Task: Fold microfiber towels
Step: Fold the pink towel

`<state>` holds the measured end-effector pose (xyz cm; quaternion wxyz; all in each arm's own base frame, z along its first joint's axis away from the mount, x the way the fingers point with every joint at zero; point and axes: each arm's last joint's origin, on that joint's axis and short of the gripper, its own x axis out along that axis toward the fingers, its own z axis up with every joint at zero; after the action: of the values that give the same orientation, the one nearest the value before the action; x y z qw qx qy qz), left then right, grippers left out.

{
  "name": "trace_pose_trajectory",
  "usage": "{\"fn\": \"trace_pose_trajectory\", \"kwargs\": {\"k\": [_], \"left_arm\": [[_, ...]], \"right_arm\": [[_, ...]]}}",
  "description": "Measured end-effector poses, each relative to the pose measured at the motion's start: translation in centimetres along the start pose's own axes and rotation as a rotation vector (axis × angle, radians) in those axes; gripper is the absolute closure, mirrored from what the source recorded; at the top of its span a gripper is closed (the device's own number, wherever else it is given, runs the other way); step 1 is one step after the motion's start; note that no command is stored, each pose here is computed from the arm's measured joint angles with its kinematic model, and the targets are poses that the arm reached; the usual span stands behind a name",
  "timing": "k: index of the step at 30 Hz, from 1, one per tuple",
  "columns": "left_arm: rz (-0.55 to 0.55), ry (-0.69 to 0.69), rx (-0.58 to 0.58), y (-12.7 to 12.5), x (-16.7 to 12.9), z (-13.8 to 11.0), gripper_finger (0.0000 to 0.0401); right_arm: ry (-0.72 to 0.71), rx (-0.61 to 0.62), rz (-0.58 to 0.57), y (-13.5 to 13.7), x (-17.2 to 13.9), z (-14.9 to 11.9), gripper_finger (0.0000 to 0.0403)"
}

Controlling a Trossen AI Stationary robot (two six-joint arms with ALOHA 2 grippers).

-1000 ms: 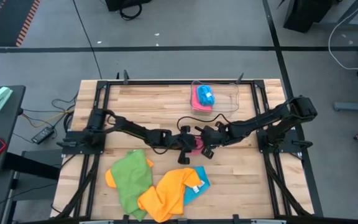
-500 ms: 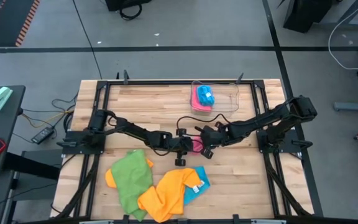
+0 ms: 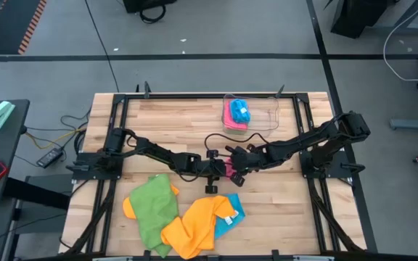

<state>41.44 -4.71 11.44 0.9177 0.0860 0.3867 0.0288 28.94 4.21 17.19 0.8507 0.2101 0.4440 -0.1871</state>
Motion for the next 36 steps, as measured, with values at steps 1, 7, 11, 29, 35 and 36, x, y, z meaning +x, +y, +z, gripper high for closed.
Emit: {"fn": "trace_pose_trajectory", "kwargs": {"k": [1, 7, 11, 29, 35, 36], "left_arm": [[0.000, 0.000, 0.000, 0.0, 0.0, 0.0, 0.0386], [0.001, -0.007, -0.003, 0.1, 0.0, 0.1, 0.0379], [0.001, -0.007, -0.001, 0.1, 0.0, 0.1, 0.0389], [-0.003, 0.065, 0.034, 0.5, -2.1, 0.5, 0.0388], [-0.002, 0.048, 0.031, 0.6, -2.9, 1.0, 0.0377], [-0.003, 0.052, 0.033, 0.6, -2.9, 1.0, 0.0377]], "right_arm": [[-0.003, 0.007, 0.004, 0.0, 0.0, 0.0, 0.0392], [-0.020, 0.026, 0.060, 0.5, 0.7, 0.3, 0.0392], [-0.022, 0.029, 0.074, 0.8, 1.9, 0.2, 0.0392], [0.024, 0.025, 0.047, 0.9, 4.2, -0.7, 0.0316], [0.014, 0.026, 0.048, 1.0, 4.5, -0.7, 0.0248], [0.012, 0.025, 0.045, 0.9, 4.2, -0.6, 0.0239]]}}
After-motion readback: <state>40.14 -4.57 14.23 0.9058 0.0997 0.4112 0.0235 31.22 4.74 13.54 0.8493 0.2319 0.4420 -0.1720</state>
